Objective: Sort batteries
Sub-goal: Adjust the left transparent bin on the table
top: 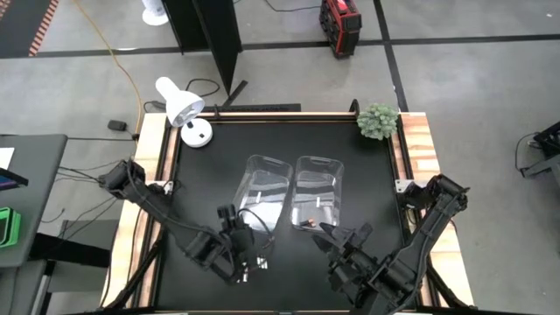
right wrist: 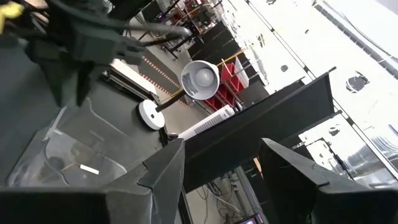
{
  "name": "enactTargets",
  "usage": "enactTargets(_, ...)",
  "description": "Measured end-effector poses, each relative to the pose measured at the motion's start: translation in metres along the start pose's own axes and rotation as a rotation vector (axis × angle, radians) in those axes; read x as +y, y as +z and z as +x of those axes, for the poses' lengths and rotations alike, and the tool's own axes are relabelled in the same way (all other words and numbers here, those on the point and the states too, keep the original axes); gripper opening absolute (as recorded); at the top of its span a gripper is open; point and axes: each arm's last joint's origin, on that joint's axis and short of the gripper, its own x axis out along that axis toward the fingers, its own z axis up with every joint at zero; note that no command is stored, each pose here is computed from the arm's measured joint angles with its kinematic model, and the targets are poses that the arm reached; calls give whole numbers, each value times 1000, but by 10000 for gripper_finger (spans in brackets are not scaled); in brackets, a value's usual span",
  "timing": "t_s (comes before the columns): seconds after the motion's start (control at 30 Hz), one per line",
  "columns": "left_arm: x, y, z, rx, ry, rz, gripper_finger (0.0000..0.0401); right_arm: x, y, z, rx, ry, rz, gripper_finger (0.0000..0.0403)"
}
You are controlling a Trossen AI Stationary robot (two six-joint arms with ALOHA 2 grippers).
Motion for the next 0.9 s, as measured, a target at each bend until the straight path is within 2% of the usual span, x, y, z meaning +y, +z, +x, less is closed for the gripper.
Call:
enactTargets(0.27, -5, -19, 25, 9, 15, 14, 107, 0, 0, 0, 0, 0, 3, 223)
enactTargets(0.47, -1, -19, 37, 11, 17, -1, 107, 0, 0, 3, 6, -4, 2, 223)
enactTargets(0.9, 7, 7, 58, -82, -63, -89, 107, 0, 0, 5, 11, -7, 3, 223)
